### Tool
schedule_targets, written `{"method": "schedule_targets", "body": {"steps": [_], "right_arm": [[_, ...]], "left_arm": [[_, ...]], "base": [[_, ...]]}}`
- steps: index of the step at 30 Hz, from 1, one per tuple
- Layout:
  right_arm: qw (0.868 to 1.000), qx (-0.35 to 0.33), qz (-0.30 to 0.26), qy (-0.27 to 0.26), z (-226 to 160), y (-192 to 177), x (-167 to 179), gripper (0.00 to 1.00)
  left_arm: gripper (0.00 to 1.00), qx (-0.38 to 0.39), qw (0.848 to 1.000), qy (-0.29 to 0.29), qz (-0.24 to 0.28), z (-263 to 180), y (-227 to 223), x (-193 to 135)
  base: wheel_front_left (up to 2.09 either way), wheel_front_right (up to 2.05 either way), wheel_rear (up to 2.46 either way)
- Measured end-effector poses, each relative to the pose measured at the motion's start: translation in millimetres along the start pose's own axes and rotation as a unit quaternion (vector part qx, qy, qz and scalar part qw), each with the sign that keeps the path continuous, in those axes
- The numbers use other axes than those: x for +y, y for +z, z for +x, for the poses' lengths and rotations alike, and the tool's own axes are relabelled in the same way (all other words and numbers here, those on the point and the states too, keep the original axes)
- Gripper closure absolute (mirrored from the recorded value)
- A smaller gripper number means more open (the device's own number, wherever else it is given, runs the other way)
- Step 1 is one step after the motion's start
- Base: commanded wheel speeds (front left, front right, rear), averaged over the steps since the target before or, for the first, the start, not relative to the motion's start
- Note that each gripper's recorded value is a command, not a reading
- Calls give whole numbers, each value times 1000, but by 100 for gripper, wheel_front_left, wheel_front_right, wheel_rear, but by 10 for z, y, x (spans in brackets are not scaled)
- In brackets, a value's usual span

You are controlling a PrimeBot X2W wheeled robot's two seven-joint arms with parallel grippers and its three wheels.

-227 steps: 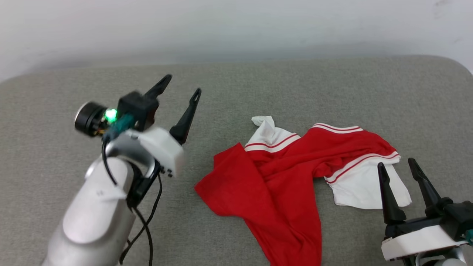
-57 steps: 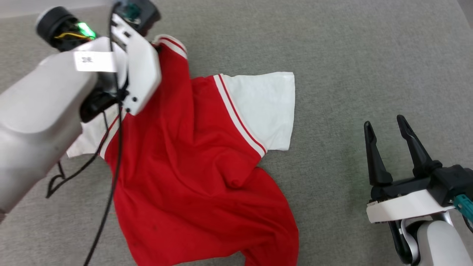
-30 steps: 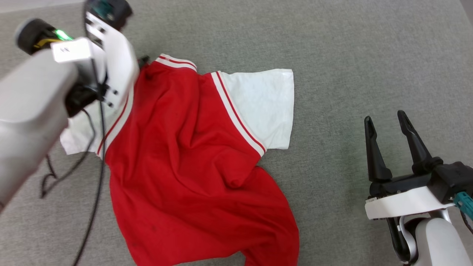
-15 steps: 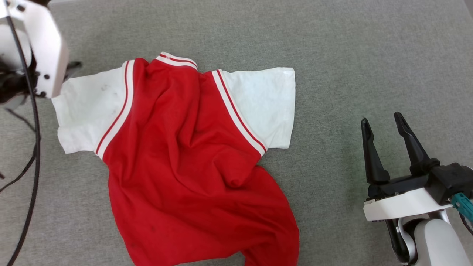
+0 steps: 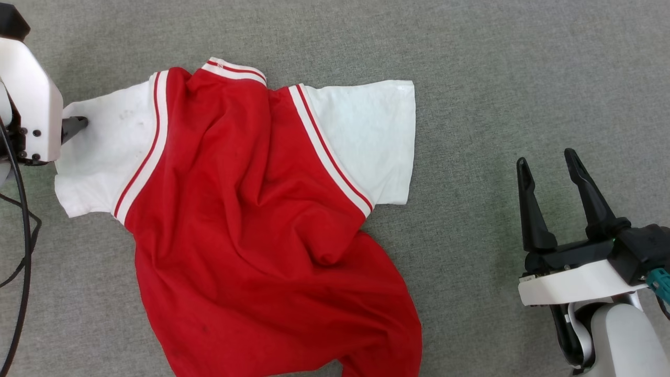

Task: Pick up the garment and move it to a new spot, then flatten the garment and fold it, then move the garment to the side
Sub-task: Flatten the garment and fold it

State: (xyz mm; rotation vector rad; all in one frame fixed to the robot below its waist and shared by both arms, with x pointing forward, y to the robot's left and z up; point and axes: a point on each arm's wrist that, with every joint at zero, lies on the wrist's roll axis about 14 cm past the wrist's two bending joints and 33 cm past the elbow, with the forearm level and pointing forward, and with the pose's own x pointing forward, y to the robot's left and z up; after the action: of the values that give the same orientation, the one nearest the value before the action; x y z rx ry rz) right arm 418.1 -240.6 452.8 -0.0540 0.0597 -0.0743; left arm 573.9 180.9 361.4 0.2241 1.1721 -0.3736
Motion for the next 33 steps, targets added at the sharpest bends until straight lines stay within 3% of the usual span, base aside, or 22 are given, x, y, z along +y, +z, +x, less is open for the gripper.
{"method": "schedule_targets", "body": {"steps": [1,2,8,13,23,28,33], "right_arm": [[1000,1,0,0,3,-7,1,0],[1000,1,0,0,7,-11,1,0],[1000,-8,-5,2,20,52,-9,0],[1000,-28,-9,8,37,191,-13,0],[993,-83,-49,72,346,677,105,0],[986,-43,-69,143,620,830,388,0],[969,73,-103,212,784,646,675,0]], "left_arm": [[57,3,1000,-2,5,13,-14,-10],[100,4,1000,-2,7,20,-23,-8],[100,-9,1000,-3,24,-28,-22,-51],[100,-72,996,16,47,-231,117,-22],[100,-203,973,27,104,-882,382,-155],[100,-241,963,41,111,-1139,359,-158],[100,-260,958,47,112,-1287,284,-159]], "base": [[0,0,0],[0,0,0],[0,0,0],[0,0,0],[0,0,0],[0,0,0],[0,0,0]]}}
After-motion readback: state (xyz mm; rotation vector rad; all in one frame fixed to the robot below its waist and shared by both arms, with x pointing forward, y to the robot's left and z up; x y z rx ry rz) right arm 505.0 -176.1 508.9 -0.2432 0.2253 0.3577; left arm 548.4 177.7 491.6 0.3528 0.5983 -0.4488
